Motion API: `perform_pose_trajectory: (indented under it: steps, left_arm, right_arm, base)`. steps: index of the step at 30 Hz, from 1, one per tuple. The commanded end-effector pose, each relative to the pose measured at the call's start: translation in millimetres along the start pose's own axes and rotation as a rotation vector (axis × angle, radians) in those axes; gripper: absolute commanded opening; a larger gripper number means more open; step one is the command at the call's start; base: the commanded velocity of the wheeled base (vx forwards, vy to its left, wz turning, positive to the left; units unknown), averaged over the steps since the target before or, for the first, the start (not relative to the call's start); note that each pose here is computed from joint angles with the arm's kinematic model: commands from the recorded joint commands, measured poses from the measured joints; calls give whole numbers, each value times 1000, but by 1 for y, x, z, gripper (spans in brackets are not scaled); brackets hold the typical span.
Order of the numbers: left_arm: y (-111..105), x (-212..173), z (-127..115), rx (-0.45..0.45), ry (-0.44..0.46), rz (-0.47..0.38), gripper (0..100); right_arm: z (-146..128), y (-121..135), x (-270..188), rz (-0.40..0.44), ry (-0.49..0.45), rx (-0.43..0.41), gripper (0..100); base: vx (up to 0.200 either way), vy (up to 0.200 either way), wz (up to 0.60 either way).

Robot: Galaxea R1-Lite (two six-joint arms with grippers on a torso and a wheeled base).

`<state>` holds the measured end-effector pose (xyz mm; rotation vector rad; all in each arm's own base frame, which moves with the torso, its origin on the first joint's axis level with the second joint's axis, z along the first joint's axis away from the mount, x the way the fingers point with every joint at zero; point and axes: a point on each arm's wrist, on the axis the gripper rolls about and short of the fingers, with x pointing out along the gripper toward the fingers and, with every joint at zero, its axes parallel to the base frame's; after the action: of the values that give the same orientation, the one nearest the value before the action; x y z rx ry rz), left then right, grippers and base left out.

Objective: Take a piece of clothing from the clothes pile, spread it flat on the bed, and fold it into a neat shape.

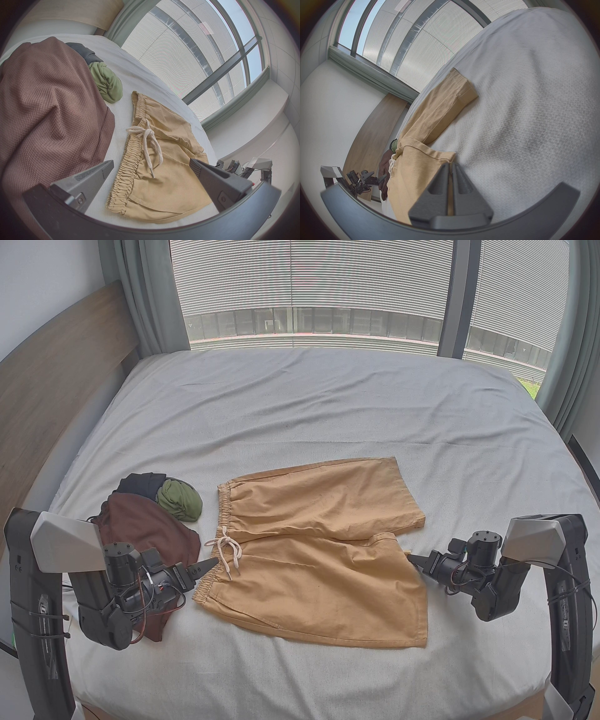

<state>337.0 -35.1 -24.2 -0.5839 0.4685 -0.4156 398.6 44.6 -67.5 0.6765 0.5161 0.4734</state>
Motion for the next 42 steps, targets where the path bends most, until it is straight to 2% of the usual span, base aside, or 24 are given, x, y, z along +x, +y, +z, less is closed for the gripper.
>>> perform_pose_trajectory:
  steps: [1,15,36,37,40,42]
  left_arm:
    - [0,1,-2,-1,7,-1,100]
    - [3,4,-6,-2,17,4,100]
    - [4,5,-8,1,22,7,100]
    - [4,4,-9,0,24,9,100]
    - [3,2,-10,-18,31,13,100]
    - [4,2,-10,-20,30,14,100]
  right_arm:
    - [4,1,-2,5,-13,-7,0]
    - [42,-4,-30,-23,-125,-26,0]
    - [45,-8,-31,-32,-136,-31,0]
    - [46,-8,-31,-31,-137,-33,100]
    - [47,-7,-34,-34,-140,-32,100]
    - [58,-6,-42,-38,-171,-48,100]
  base:
    - [0,0,0]
    - [0,0,0]
    - [0,0,0]
    - [0,0,0]
    - [0,0,0]
    - [0,0,0]
